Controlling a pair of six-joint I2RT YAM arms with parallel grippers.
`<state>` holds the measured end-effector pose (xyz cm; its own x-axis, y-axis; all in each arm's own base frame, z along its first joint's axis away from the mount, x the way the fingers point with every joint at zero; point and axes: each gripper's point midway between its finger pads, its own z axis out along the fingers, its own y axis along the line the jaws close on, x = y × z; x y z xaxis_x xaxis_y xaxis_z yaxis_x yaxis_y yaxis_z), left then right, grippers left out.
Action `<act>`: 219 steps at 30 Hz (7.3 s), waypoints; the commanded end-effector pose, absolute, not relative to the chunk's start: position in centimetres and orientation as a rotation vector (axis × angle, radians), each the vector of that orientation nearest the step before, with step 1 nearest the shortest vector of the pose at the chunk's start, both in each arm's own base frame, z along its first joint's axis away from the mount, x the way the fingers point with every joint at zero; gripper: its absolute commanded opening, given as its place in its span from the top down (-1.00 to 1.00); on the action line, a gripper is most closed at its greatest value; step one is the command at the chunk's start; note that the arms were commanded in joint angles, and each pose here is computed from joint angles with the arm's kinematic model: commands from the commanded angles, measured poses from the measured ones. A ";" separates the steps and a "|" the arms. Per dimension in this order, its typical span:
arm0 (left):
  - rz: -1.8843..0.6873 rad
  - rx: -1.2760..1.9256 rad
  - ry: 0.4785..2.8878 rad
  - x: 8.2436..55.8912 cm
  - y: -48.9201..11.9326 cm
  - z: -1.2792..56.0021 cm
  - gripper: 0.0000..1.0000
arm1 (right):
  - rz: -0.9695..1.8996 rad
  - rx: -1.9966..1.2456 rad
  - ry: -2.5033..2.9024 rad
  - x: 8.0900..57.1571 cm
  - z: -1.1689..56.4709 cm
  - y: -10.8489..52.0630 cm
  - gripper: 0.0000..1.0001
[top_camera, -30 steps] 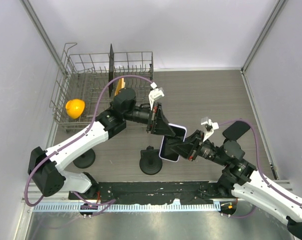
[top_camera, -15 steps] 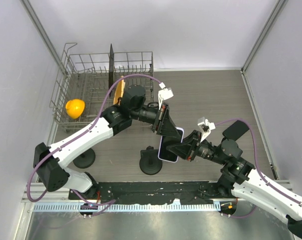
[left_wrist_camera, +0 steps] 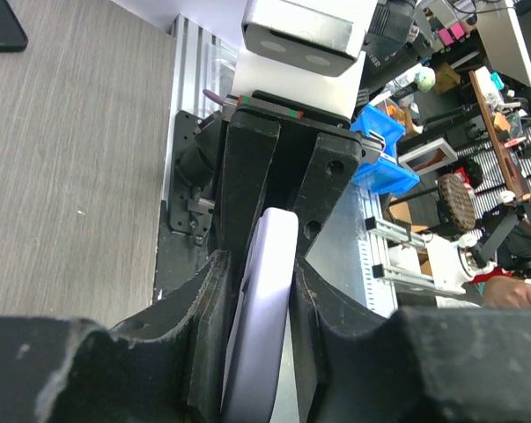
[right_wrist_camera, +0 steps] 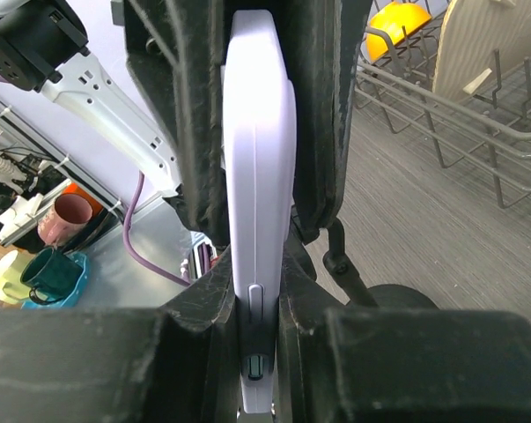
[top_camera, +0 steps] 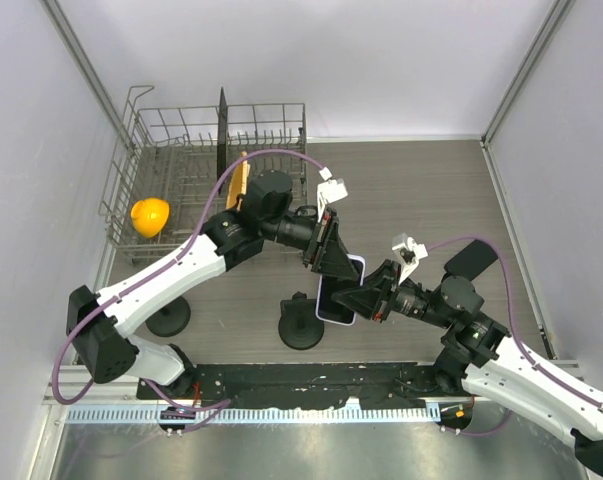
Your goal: Place the phone on the phone stand
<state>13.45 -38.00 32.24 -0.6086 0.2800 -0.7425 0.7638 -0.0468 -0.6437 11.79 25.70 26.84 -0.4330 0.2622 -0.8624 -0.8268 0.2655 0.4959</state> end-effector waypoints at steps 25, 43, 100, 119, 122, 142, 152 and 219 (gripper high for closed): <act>-0.928 0.450 1.721 21.2 -27.3 43.7 1.00 | 1.041 -0.415 1.756 14.2 29.6 21.4 -0.58; -0.667 0.417 1.586 22.2 -22.1 40.3 1.00 | 0.934 -0.509 2.165 11.3 26.4 27.5 -0.51; -1.097 0.708 1.305 14.3 -25.6 42.8 1.00 | 0.423 -0.387 1.936 17.7 26.7 27.2 0.99; -1.519 1.171 1.048 6.3 -29.2 41.2 1.00 | 0.695 -0.678 2.112 16.1 24.9 29.7 0.99; -1.525 1.223 1.003 5.8 -29.4 39.9 0.99 | 0.707 -0.720 2.133 15.9 24.2 30.4 0.99; -1.539 1.337 0.915 7.2 -32.3 36.0 1.00 | 0.868 -0.835 2.103 14.9 24.4 31.3 0.99; -1.450 1.403 1.005 8.7 -33.0 33.4 0.99 | 0.866 -0.863 2.120 15.0 23.6 31.2 0.99; -0.328 0.490 1.526 20.7 -27.5 28.3 1.00 | 0.728 0.090 1.868 8.3 27.2 29.1 0.99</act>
